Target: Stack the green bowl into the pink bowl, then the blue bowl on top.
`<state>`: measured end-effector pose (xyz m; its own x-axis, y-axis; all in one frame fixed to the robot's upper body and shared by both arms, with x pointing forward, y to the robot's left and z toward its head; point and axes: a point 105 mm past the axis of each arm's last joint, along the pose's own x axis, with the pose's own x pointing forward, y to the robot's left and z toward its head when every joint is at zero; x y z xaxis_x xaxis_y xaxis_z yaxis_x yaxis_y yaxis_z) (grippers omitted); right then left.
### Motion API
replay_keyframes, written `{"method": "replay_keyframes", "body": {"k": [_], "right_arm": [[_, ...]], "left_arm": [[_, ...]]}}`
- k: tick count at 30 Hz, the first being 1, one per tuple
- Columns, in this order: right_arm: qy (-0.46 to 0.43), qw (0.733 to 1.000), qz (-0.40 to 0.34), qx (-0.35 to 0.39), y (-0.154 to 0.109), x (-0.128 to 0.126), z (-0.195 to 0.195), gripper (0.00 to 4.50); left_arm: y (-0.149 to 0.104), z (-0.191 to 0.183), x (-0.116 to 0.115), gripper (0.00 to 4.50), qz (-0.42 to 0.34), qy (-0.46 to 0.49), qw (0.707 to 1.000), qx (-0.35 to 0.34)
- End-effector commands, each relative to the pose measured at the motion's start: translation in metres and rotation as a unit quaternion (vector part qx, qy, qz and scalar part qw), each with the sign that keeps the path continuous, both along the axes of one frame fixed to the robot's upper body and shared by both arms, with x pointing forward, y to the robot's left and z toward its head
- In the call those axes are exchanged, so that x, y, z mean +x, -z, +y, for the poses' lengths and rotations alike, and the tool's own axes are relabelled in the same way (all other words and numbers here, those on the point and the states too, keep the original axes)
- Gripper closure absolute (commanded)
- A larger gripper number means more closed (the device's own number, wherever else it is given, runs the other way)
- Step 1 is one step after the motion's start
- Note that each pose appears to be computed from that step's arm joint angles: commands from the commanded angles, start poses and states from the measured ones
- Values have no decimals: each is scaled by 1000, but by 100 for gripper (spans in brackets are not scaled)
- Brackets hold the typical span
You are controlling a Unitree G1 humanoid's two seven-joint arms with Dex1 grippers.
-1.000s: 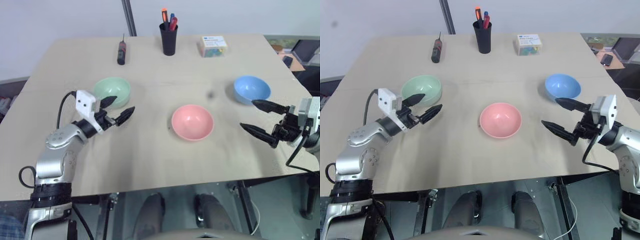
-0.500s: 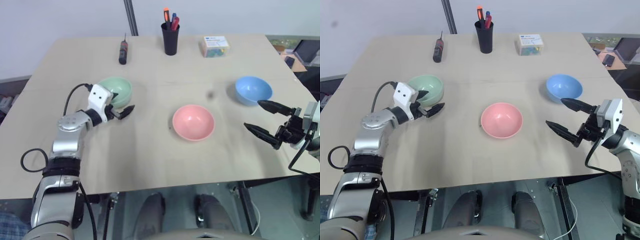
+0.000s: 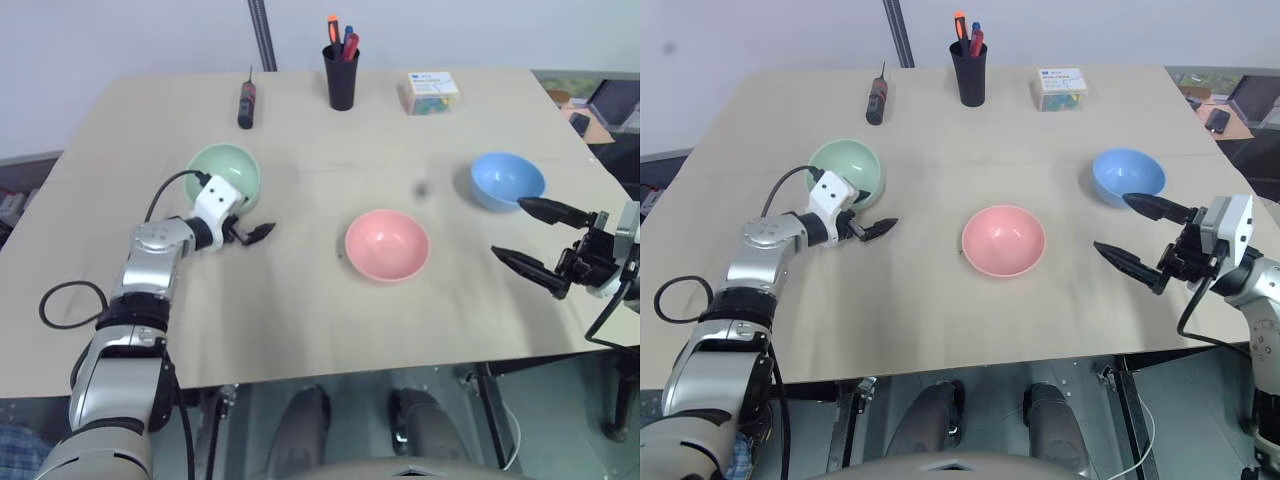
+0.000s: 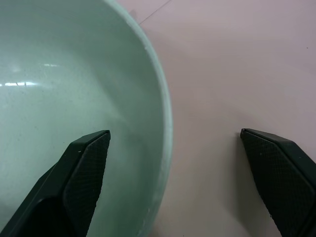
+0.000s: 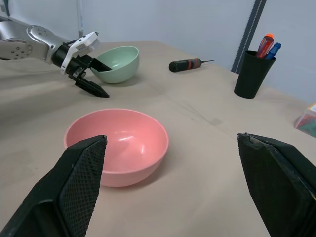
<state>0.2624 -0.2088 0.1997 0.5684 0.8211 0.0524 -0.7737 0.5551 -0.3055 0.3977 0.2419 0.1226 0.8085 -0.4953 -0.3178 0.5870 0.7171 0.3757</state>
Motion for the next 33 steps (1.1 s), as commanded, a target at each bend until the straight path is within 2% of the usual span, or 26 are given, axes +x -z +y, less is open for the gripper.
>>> {"method": "replay_keyframes", "body": {"k": [1, 4, 6, 11, 13, 18, 24, 30, 33], "right_arm": [[-17, 999, -28, -6, -12, -5, 5, 6], [-17, 999, -28, -7, -12, -5, 5, 0], [-18, 999, -28, -7, -12, -6, 6, 0], [-18, 999, -28, -8, -11, -6, 6, 0], [-18, 999, -28, -8, -11, -6, 6, 0], [-18, 999, -29, -9, -10, -5, 6, 0], [-18, 999, -28, -9, -8, -5, 6, 0], [-17, 999, -29, -10, -7, -4, 5, 0], [-18, 999, -29, -10, -6, -4, 5, 0]], "left_arm": [[-8, 4, 1, 0, -5, 4, 1000, 4], [-11, 2, 0, 76, -16, 16, 1000, 6], [-11, 1, -1, 153, -16, 18, 1000, 3], [-10, 1, 0, 387, -13, 18, 1000, 5], [-11, 1, 1, 445, -15, 18, 1000, 6], [-23, -8, 4, 445, -31, 33, 999, -3], [-44, -36, -1, 445, -58, 104, 993, 7], [-77, -89, -21, 445, -95, 235, 967, 21], [-88, -116, -41, 445, -113, 313, 942, 50]]}}
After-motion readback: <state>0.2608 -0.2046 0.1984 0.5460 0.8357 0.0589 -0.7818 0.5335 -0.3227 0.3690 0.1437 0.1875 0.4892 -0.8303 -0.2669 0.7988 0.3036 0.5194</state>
